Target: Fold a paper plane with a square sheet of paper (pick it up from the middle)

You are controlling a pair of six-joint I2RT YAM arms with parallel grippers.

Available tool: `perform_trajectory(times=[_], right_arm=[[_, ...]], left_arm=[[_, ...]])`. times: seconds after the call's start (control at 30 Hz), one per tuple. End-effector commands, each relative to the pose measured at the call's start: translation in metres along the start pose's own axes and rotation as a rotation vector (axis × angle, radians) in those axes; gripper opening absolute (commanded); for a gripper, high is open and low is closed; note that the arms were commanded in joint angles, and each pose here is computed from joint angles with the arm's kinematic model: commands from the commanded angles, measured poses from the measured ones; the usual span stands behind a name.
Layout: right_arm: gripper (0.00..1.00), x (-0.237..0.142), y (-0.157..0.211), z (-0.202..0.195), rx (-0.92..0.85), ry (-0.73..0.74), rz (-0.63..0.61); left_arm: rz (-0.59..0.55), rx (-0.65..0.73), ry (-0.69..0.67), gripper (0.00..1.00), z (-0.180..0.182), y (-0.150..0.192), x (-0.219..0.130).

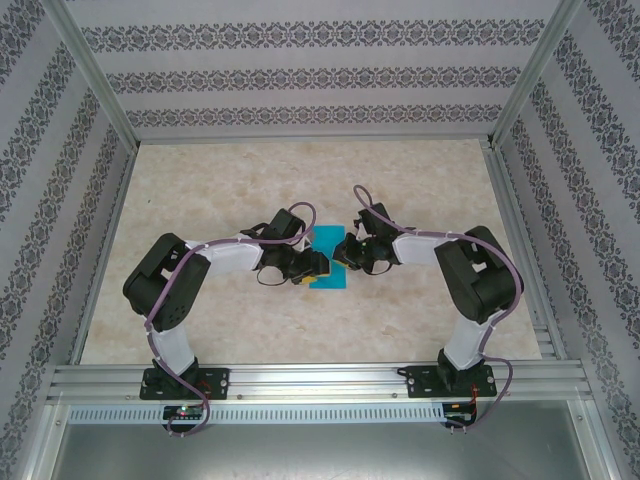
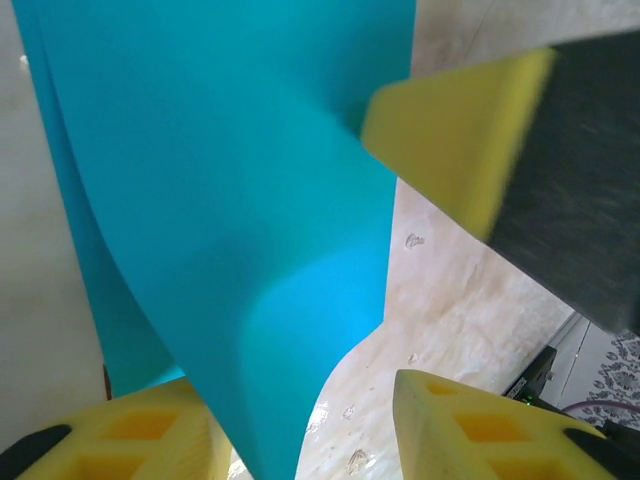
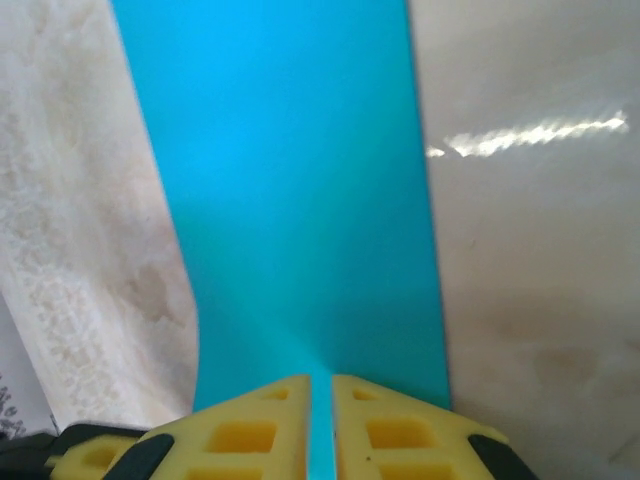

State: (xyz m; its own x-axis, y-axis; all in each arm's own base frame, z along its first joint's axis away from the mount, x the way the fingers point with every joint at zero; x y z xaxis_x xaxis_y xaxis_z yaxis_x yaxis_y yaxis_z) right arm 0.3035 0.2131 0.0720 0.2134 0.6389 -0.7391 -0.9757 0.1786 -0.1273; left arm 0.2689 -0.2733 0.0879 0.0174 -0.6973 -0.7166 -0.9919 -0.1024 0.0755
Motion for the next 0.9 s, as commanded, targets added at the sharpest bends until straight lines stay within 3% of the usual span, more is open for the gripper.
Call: perform_trajectory(times=[0.0, 0.4, 0.87], right_arm=[[0.13, -0.023, -0.004, 0.022, -0.105, -0.039, -0.035], [0.02, -0.015, 0.039, -0.001, -0.114, 0.069, 0.052], [0.02, 0.003, 0.046, -0.015, -0.088, 0.139, 0.102]], left_arm=[[-0.004, 0.010, -0.028, 0.44, 0.001, 0.000, 0.005], [-0.004, 0.028, -0.028, 0.41, -0.001, -0.002, 0.005], [0.006, 0.048, 0.061, 0.42, -0.018, -0.009, 0.008]])
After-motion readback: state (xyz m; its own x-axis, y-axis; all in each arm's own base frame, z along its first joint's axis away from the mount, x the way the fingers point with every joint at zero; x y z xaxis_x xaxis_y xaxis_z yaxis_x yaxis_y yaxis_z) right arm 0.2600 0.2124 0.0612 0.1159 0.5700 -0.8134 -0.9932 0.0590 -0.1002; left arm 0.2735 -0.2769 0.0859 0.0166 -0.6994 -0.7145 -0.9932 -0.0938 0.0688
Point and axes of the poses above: each hand's point on the last joint's axis, 136 mm out from that joint toward the fingers, its own x axis out along the fingers, its own z axis along the line the jaws close on, y = z × x, the point moved 6 cm from there along -x, back along the fingers, and after that the axes turned 5 degrees about -x, right-handed, at the moved point
